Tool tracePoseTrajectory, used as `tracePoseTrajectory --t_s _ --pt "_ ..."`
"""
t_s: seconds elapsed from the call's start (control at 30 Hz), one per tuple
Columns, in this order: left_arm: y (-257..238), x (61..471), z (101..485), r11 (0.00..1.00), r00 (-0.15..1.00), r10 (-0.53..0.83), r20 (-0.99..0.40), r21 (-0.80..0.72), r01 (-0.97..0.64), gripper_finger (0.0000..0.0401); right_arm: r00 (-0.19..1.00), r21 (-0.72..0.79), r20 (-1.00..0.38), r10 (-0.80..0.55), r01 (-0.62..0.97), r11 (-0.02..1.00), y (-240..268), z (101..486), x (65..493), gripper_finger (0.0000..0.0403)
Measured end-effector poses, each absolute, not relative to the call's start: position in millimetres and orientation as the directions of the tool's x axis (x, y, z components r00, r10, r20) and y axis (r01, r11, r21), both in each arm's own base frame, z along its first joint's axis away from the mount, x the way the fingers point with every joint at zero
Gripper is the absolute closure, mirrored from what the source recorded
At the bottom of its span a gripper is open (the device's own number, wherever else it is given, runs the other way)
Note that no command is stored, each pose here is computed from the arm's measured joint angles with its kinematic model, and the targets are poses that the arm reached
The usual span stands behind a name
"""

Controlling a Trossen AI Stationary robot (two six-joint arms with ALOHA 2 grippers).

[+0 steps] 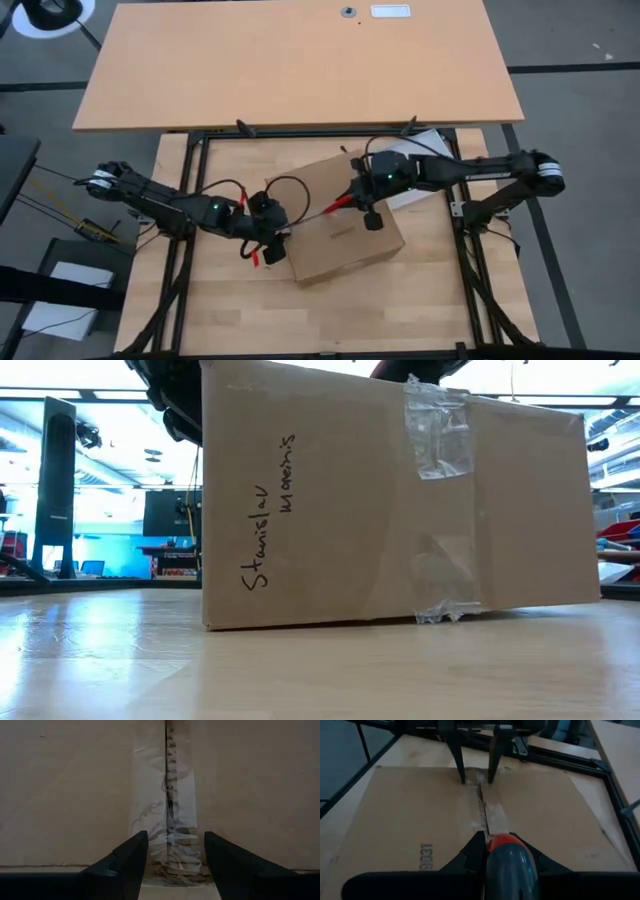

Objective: Unpack boxes
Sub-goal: Open the cardboard box using the red cutter

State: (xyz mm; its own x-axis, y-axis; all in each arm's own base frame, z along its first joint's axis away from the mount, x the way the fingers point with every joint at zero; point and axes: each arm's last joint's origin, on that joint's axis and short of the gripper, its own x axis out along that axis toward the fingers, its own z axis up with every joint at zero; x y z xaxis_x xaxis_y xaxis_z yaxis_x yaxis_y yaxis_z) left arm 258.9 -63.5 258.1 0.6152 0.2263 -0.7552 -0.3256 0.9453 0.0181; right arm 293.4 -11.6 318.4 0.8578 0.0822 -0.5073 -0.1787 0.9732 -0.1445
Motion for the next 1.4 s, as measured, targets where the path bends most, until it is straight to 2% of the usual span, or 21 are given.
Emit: tracePoseTrajectory --t_s 0.43,1.4 --pt "-64.0 254.7 256.1 0.944 0.582 0.233 -0.779 0.038 -0.327 0.0192 0.812 -0.168 -0.583 0.021 -0.145 0.975 -17.4 326.1 266.2 0.0347" --pt "-62.3 241.3 260.6 0.939 0.547 0.234 -0.804 0.040 -0.342 0.0192 0.828 -0.177 -0.560 -0.037 -0.076 0.981 -15.4 354.4 215.0 0.0347"
